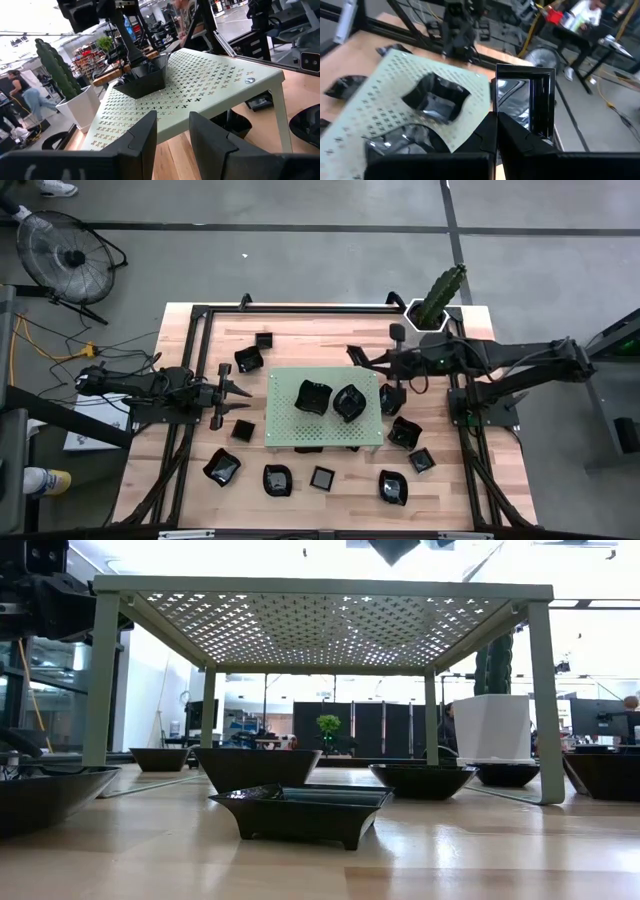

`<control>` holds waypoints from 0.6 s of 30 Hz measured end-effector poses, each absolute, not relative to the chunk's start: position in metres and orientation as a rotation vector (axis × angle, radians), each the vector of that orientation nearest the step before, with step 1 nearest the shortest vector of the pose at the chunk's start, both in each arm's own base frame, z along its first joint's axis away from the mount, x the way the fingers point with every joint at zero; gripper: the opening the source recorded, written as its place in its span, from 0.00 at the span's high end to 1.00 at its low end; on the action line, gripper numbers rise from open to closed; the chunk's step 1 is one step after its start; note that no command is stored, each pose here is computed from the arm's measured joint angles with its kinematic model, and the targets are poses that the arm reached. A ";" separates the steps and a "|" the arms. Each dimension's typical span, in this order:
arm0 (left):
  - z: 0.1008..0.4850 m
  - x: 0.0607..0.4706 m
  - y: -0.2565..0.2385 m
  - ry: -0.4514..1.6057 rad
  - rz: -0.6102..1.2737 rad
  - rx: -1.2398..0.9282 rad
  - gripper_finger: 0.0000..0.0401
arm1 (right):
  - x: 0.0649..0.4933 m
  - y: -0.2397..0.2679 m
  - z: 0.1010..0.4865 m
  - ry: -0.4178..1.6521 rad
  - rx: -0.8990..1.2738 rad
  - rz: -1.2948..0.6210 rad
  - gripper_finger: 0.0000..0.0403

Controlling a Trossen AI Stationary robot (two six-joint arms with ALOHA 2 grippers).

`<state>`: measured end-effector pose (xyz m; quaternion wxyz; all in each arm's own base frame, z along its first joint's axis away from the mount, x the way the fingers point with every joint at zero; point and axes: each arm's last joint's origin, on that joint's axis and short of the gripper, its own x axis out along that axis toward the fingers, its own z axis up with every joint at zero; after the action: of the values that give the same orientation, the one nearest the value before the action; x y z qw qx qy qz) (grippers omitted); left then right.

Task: Pick & Place Mini shaped plates
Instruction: Put the black square shaped plate on the shelf

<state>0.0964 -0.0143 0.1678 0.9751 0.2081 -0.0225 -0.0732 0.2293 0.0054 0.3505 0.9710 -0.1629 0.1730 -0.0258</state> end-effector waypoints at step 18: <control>0.168 0.096 -0.014 -0.045 -0.147 0.420 0.72 | 0.272 0.020 0.337 0.219 -0.673 0.146 1.00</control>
<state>0.0963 -0.0142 0.1678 0.9751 0.2081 -0.0225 -0.0731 0.2723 0.0202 0.3374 0.9354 -0.3292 0.1071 0.0716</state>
